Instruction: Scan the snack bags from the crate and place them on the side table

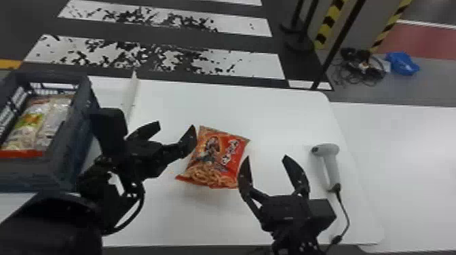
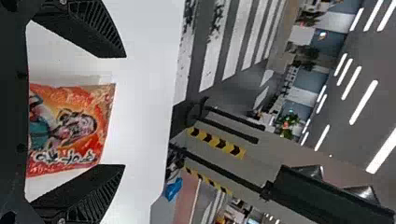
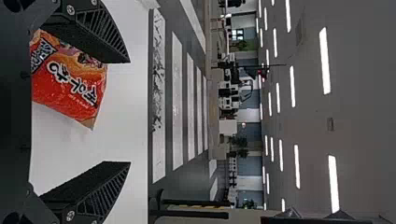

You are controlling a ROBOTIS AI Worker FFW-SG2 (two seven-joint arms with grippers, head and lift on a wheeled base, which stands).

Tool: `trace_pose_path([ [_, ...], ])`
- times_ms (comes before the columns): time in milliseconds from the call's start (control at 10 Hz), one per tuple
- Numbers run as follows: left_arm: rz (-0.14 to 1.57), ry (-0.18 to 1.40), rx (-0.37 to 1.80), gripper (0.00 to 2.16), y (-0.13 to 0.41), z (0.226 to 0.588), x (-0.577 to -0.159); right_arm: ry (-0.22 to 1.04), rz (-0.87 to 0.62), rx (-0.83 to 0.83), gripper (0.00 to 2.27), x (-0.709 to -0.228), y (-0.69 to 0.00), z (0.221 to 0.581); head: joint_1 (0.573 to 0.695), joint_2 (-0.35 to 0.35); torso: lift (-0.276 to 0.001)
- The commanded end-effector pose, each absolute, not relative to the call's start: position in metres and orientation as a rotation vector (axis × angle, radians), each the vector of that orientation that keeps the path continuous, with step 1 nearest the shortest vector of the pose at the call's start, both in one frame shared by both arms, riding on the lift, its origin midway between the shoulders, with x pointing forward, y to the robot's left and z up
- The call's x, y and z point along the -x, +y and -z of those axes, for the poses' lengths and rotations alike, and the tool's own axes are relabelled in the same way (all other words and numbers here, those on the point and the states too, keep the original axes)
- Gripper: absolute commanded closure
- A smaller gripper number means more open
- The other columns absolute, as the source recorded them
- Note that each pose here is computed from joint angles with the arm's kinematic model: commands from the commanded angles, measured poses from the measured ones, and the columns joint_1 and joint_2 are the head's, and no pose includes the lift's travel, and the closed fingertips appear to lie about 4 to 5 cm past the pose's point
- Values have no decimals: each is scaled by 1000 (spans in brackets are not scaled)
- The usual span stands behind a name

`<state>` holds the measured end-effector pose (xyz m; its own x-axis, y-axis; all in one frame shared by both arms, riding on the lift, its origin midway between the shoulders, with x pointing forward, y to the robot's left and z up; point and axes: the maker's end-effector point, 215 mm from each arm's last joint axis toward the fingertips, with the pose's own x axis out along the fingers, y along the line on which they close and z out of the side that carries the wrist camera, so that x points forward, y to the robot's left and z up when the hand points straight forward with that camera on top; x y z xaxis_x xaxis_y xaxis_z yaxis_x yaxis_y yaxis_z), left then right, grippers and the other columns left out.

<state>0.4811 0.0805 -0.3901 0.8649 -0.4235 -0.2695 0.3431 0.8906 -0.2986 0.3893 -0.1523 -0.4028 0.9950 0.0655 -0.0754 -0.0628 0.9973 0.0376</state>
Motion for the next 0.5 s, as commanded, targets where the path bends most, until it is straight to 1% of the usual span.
trace_pose_path([
  [0,343,239,192,26,115,365,-479,76,-65,-46,110,-392,-152,401,695,-95,-81],
  [100,297,190,141,29,134,356,-477,82,-61,-60,117,-394,-153,401,695,-66,-81],
  [200,241,91,73,33,154,335,-473,94,-63,-59,124,-396,-152,402,695,-51,-81],
  [300,206,66,45,39,172,332,-468,105,-65,-62,130,-398,-151,403,695,-16,-81],
  [400,188,61,31,46,186,332,-462,157,-70,-68,127,-401,-149,412,695,11,-81],
])
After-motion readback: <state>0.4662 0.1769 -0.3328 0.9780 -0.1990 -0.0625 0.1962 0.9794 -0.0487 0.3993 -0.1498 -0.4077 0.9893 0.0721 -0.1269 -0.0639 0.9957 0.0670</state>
